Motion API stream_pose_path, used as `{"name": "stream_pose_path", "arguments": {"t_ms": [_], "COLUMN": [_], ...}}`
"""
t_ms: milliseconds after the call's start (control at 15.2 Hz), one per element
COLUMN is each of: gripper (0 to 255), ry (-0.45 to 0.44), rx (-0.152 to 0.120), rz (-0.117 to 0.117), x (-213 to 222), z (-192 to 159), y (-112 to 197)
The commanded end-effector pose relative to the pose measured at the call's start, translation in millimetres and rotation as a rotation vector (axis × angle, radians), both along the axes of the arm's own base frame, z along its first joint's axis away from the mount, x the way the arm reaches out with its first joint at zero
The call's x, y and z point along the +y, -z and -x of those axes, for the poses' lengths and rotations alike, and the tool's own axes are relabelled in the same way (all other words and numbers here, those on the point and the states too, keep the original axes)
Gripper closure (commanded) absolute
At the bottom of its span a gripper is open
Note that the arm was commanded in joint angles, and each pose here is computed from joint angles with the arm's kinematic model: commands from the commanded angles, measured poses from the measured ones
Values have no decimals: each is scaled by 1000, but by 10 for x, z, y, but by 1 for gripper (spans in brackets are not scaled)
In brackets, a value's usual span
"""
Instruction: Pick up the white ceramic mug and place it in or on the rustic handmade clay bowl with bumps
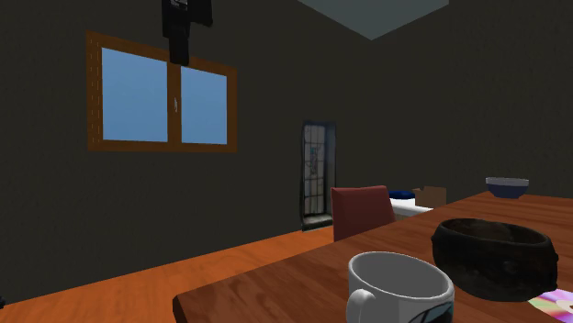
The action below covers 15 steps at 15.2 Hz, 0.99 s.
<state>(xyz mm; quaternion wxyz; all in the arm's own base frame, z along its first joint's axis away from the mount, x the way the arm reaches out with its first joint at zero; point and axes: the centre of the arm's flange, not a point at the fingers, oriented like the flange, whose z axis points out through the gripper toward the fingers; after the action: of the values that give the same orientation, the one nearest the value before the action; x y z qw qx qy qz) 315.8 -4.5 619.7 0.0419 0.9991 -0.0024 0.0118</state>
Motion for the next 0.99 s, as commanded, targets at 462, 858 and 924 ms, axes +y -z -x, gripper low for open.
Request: {"name": "stream_pose_path", "arguments": {"t_ms": [462, 858, 924], "gripper": [0, 0, 0], "ry": [3, 5, 5], "rx": [-9, -17, -18], "rz": [-8, -14, -15], "x": [-291, -538, -579], "z": [-532, -993, -1070], "y": [690, 1280, 1378]}}
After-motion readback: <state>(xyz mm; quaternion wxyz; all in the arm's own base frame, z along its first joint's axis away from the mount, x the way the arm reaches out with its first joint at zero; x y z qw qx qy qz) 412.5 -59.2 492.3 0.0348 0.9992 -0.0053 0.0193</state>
